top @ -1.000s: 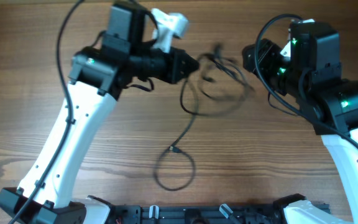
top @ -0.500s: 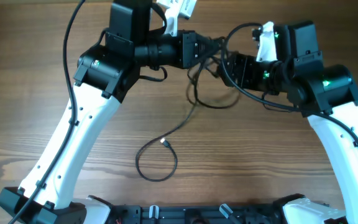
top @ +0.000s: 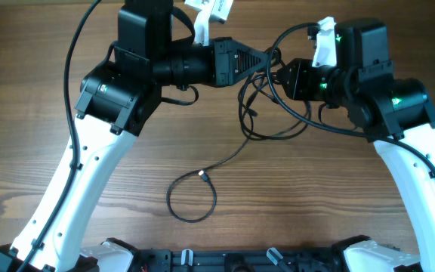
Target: Untangle cables
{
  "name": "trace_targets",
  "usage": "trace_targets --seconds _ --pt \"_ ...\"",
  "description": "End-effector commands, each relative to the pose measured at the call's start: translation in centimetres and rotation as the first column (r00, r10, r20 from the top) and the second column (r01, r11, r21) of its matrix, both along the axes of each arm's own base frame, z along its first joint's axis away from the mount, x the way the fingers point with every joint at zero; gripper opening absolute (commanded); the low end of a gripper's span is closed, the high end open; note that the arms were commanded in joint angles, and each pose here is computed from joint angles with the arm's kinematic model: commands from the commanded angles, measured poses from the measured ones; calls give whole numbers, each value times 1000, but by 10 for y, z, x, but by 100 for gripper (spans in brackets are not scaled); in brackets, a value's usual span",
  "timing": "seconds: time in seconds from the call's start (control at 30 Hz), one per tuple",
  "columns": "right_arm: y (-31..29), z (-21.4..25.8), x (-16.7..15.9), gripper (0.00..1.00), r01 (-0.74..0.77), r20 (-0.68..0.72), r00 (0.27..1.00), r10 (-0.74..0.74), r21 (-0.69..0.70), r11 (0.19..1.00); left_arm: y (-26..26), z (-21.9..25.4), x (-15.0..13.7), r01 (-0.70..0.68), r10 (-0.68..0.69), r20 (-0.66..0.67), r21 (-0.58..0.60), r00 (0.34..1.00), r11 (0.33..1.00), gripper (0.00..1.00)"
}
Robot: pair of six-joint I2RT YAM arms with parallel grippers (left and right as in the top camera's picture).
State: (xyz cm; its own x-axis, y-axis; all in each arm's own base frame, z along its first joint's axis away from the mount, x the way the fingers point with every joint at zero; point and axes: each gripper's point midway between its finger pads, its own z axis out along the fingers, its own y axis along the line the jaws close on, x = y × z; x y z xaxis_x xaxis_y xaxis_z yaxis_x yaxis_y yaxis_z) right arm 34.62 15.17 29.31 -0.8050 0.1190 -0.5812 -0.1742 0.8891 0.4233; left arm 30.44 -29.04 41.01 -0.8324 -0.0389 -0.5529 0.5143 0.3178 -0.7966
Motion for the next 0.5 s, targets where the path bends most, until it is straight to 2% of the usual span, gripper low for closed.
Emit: trace_targets --seconds 0.0,0.1,0.13,0.2,0.23,0.3,0.33,0.37,0.4,0.47 --pt "-2 3 5 28 14 15 1000 -13 -6 1000 3 16 -12 25 -24 17 -36 1000 999 4" --pt "-2 4 6 22 13 18 1000 -13 -6 1000 1 19 -15 44 -43 18 -45 999 998 4" --pt "-2 4 6 19 13 18 1000 -13 -6 1000 1 19 -16 50 -49 20 -49 999 998 4" --pt "-2 4 6 4 14 20 1000 -14 -6 1000 1 20 -16 50 -49 22 -49 999 998 4" --pt "-2 4 6 4 15 20 1000 -15 -5 1000 1 20 -16 48 -47 24 -48 999 998 4" --pt "-10 6 9 4 80 22 997 -80 -16 997 10 0 1 -70 70 4 35 998 997 4" --pt "-33 7 13 4 224 33 974 -222 -54 973 24 -22 16 -194 199 -27 134 980 972 4" --pt "-51 8 13 4 329 48 944 -326 -89 940 53 -51 34 -361 392 -68 271 918 892 4" --pt "-74 7 10 4 447 66 895 -442 -135 884 95 -79 48 -533 617 -101 409 780 741 4" --pt "-101 2 2 4 579 68 814 -577 -187 794 157 -103 56 -675 836 -132 529 533 514 4"
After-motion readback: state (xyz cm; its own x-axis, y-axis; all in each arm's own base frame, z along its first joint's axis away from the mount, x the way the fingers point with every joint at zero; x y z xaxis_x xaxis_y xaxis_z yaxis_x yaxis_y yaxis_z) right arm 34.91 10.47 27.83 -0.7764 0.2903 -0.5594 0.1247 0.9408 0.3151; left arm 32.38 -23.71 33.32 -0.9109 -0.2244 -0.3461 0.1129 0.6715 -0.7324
